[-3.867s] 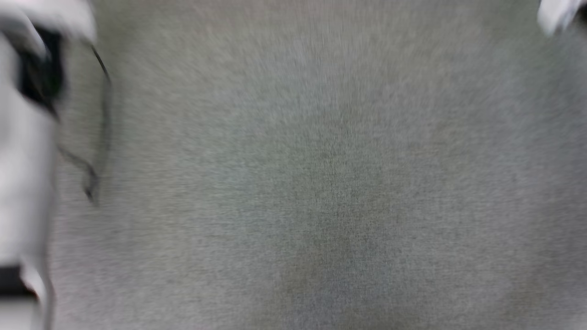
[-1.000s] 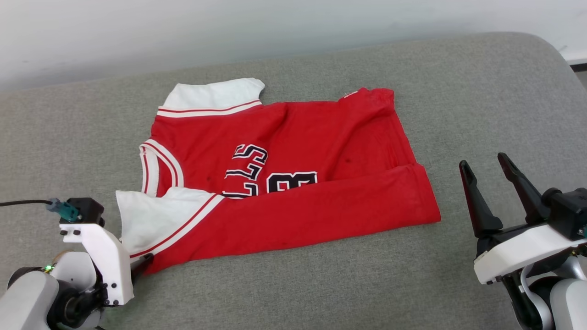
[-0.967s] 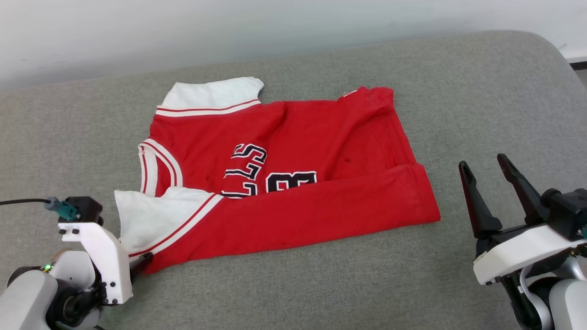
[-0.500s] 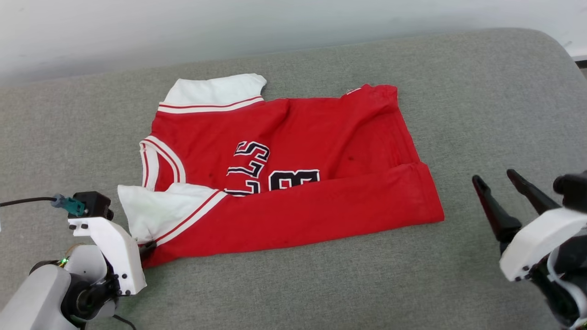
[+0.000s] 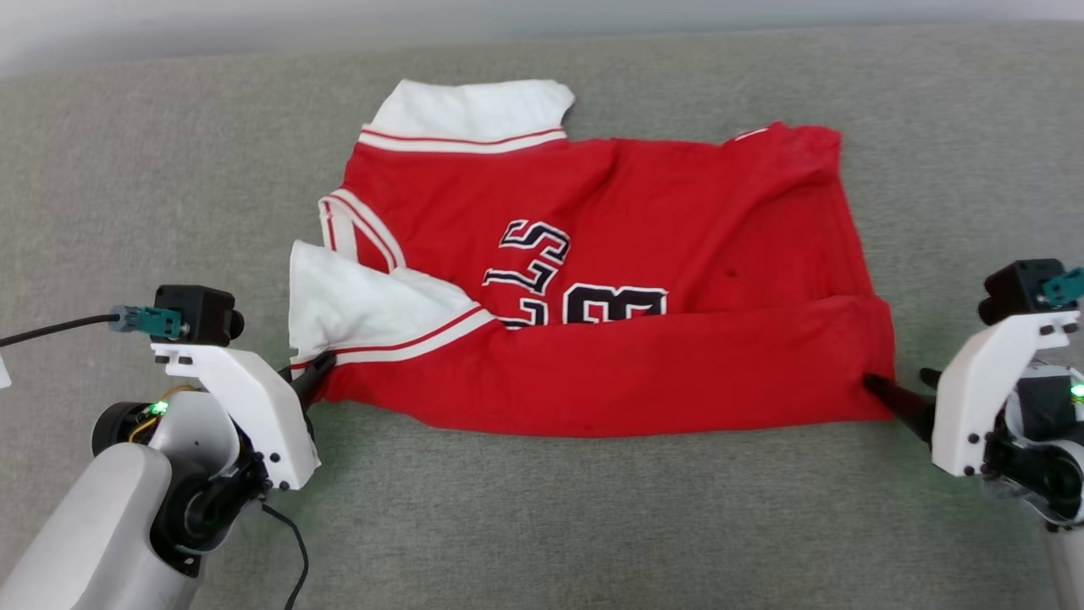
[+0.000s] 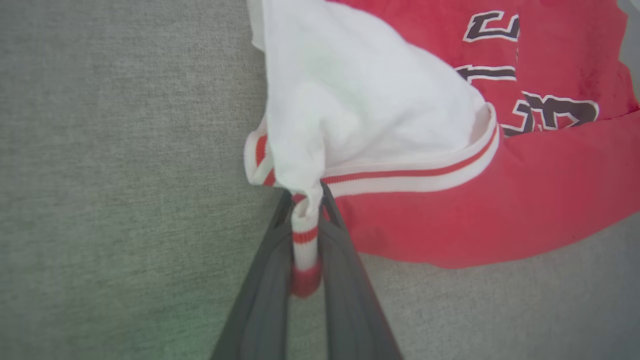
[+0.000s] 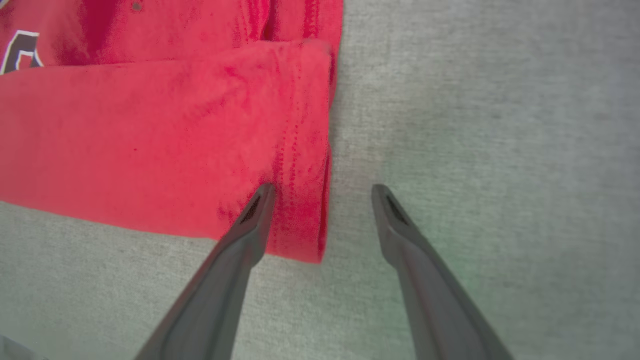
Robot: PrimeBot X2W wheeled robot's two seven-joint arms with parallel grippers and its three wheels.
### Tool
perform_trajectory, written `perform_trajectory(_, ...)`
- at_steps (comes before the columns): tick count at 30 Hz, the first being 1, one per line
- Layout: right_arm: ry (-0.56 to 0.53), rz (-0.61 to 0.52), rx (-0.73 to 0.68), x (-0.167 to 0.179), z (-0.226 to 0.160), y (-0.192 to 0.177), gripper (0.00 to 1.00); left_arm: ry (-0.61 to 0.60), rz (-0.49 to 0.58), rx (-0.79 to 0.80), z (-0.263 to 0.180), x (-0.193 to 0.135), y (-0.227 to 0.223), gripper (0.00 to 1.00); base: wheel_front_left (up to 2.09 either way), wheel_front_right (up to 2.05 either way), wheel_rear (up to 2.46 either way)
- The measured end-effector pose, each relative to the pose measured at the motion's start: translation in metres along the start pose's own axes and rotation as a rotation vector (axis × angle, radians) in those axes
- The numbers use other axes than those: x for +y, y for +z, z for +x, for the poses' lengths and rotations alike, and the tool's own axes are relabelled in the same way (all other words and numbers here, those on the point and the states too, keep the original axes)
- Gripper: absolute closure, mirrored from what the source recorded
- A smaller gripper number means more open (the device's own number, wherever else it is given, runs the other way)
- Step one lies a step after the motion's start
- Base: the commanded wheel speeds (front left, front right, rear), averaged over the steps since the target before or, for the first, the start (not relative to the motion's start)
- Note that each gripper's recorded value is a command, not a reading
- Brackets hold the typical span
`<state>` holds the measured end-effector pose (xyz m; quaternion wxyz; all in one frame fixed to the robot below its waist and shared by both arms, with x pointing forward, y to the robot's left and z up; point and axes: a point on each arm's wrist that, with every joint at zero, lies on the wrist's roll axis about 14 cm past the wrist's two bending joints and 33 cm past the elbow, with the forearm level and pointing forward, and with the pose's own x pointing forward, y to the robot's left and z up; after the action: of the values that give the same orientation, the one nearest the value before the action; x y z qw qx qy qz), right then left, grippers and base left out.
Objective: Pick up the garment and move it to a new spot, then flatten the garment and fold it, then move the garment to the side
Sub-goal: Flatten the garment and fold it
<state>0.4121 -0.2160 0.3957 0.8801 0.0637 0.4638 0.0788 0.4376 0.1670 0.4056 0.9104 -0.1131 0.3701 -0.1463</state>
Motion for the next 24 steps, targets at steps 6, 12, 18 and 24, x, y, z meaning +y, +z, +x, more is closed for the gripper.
perform_trajectory(6, 0.048, 0.031, 0.101, 0.014, 0.029, -0.009, 0.00, 0.019, -0.020, 0.012, 0.001, 0.008, -0.009, 1.00, 0.00, 0.00, 0.00)
perform_trajectory(12, 0.066, 0.052, 0.136, 0.019, 0.033, -0.012, 1.00, 0.012, -0.011, 0.015, 0.000, 0.006, -0.011, 1.00, 0.00, 0.00, 0.00)
perform_trajectory(18, 0.072, 0.023, 0.071, 0.023, 0.020, 0.001, 1.00, 0.001, 0.028, -0.031, -0.010, -0.002, 0.001, 1.00, 0.00, 0.00, 0.00)
perform_trajectory(24, 0.077, -0.049, -0.029, 0.032, -0.010, 0.020, 1.00, -0.013, 0.042, -0.066, -0.031, -0.014, 0.002, 1.00, 0.00, 0.00, 0.00)
